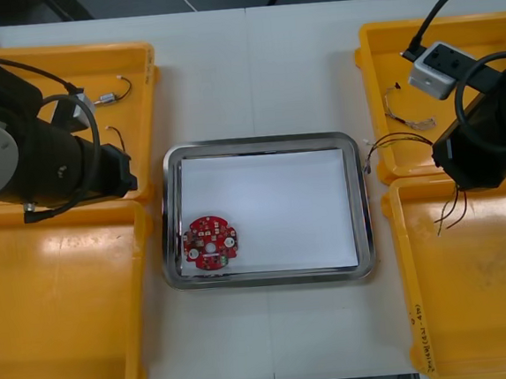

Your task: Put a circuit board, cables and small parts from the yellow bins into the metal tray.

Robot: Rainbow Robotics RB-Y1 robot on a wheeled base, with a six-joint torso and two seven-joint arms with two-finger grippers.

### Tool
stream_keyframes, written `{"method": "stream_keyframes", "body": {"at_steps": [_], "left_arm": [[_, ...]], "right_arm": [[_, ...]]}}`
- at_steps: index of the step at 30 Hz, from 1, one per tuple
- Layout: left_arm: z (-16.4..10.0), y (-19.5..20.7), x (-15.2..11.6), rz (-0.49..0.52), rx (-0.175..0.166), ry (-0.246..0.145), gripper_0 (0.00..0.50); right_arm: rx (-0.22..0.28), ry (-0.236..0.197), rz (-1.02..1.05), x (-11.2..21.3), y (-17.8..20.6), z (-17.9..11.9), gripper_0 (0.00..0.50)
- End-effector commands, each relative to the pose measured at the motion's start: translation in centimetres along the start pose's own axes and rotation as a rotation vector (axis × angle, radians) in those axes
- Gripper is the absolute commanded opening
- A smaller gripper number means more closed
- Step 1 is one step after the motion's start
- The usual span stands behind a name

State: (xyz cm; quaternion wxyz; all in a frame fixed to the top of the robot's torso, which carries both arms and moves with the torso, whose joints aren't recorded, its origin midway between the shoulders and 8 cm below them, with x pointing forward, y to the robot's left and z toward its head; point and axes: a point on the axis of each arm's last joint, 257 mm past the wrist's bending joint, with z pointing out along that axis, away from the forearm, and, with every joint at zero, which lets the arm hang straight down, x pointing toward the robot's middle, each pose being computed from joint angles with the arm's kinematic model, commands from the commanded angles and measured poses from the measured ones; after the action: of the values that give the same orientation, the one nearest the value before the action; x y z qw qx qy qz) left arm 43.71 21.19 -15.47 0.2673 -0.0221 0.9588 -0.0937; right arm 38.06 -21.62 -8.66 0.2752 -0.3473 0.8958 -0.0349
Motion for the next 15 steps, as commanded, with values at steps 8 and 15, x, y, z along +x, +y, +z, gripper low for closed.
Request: {"method": "stream_keyframes", "body": {"at_steps": [8, 15], "left_arm": [[-1.5, 4.9, -6.9, 0.035, -0.051, -0.095, 0.500], [-1.4, 6.6, -9.9, 0.033, -0.049, -0.136, 0.500]], "right_arm": [[-0.016, -0.050, -0.170, -5.9, 3.4, 1.5, 0.000], [-0.017, -0.025, -0.240, -6.4, 5.5, 3.7, 0.000]]}}
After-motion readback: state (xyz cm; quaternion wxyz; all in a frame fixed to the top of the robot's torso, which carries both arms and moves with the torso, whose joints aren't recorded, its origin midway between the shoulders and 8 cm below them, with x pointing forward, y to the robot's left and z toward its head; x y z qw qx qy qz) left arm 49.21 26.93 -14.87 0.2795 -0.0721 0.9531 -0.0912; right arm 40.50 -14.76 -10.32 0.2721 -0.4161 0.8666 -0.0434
